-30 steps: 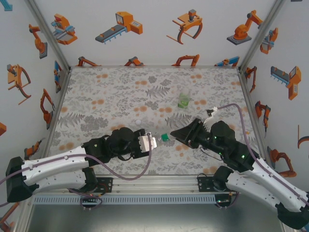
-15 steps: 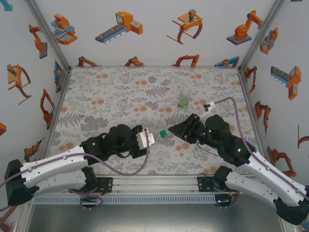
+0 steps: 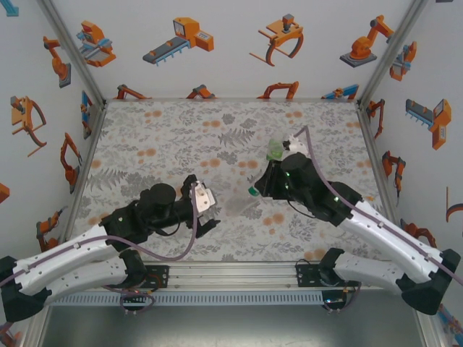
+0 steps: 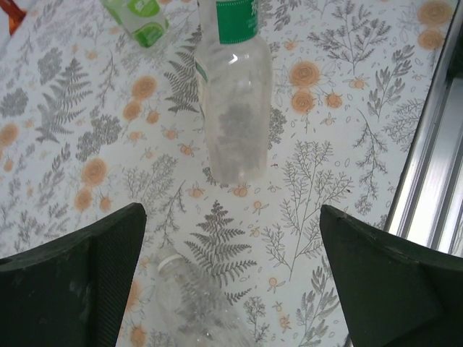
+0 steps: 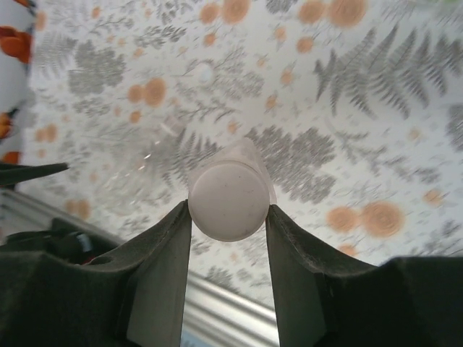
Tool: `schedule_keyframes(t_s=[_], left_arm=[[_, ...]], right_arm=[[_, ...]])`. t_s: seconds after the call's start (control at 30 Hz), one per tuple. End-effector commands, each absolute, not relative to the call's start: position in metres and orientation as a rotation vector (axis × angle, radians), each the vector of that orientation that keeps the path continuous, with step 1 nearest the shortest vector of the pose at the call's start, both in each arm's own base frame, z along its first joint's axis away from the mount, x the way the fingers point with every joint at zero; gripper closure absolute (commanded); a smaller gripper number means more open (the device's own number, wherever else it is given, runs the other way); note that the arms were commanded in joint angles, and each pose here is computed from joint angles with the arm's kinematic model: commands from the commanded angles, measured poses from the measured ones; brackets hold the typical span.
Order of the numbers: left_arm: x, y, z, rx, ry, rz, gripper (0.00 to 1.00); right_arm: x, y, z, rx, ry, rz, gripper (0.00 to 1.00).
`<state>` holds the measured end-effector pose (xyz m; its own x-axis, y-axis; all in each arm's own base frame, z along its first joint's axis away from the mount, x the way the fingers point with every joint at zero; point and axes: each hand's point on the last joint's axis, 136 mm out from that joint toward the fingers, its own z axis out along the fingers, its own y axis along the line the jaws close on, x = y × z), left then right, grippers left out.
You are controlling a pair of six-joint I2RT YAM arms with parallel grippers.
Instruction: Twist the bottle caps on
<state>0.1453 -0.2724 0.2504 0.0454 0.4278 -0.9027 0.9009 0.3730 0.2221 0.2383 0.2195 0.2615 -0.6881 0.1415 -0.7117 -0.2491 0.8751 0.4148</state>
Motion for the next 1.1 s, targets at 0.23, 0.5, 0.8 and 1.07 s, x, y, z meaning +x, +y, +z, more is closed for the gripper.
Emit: schedule_keyframes(t_s=[0.23,0.5,0.8,1.07], left_arm=[[0.178,-0.247,0.256,0.897,1.926,-0.63,0.05],[0.177,-0.238,0.256,0.866,1.943,-0.631,0.06],[0.176,-0.229,0.254,0.835,1.942,-0.622,0.06],[0.177,-0.229,0.253,0.828,1.942,-0.625,0.06]], right_arm=[[0.327,0.232,0.274,-0.296,2.223,0.355,1.0],[0.392,0.238,0.261,-0.331,2.282,0.332,1.0],[0.439,0.24,0.254,-0.401,2.296,0.208,1.0],[0.453,0.243,0.248,-0.413,2.291,0.182,1.0]])
